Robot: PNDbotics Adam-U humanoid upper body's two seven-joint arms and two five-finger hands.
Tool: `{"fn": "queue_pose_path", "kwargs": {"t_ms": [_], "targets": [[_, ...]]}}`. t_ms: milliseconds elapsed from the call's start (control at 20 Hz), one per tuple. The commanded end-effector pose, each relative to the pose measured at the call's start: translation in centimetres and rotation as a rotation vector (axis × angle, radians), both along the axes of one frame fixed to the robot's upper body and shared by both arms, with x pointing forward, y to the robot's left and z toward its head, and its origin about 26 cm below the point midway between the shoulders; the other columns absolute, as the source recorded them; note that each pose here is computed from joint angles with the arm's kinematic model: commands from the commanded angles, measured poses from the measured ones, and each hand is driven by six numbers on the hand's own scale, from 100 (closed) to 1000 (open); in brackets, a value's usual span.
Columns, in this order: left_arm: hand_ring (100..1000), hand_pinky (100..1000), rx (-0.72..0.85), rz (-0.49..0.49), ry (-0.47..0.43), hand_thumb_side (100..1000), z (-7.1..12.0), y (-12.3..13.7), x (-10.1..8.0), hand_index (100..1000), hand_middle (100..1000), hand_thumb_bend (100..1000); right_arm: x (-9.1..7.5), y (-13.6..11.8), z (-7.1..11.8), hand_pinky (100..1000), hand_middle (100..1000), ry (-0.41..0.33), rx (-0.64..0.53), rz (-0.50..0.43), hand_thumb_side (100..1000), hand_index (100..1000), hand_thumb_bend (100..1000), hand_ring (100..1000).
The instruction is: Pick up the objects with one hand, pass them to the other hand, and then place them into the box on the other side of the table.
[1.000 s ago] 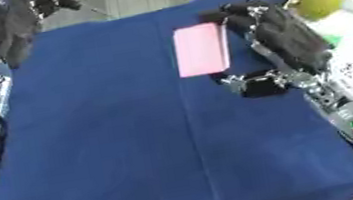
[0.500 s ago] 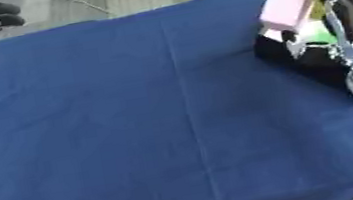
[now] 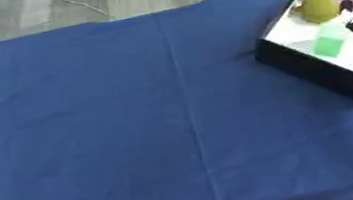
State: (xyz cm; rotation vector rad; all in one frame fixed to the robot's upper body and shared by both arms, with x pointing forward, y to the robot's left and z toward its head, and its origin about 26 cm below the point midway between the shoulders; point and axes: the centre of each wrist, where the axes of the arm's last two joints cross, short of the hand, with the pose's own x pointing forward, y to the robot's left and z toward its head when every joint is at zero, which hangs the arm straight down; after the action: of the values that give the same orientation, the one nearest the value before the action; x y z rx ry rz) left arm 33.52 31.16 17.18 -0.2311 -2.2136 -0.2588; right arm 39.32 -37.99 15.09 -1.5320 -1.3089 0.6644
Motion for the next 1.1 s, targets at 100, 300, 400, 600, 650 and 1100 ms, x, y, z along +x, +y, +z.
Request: {"fn": "queue_pose_path", "kwargs": {"t_ms": [100, 300, 400, 600, 650, 1100], "targets": [[660, 692, 0.011, 0.021, -0.027, 722, 0.8, 0.4, -0.3, 797, 680, 156, -0.2, -1.0, 2.3, 960, 1000, 0.038, -0.104, -0.069, 420, 1000, 100, 1000], [661, 693, 0.011, 0.022, -0.025, 733, 0.7, 0.4, -0.3, 798, 680, 165, -0.4, -0.7, 3.1, 999, 1000, 0.070, -0.114, -0.073, 294, 1000, 100, 1000], [661, 693, 0.013, 0.018, -0.005, 734, 0.2, 0.3, -0.3, 798, 680, 166, -0.9, -1.6, 1.9, 1000, 1000, 0.153, -0.142, -0.070, 352, 1000, 111, 1000], [660, 693, 0.018, 0.015, 0.016, 739, -0.4, 0.3, -0.3, 798, 679, 169, -1.2, -4.4, 0.9, 1000, 1000, 0.331, -0.242, -0.080, 551, 1000, 390, 1000], [660, 693, 0.019, 0.014, 0.018, 739, -0.5, 0.3, -0.3, 798, 678, 169, -1.3, -5.1, 1.0, 1000, 1000, 0.362, -0.268, -0.081, 564, 1000, 460, 1000], [659, 693, 0.034, 0.013, 0.030, 741, -0.8, 0.4, -0.3, 806, 677, 169, -2.2, -7.0, 5.5, 1000, 1000, 0.483, -0.504, -0.123, 589, 1000, 443, 1000]]}}
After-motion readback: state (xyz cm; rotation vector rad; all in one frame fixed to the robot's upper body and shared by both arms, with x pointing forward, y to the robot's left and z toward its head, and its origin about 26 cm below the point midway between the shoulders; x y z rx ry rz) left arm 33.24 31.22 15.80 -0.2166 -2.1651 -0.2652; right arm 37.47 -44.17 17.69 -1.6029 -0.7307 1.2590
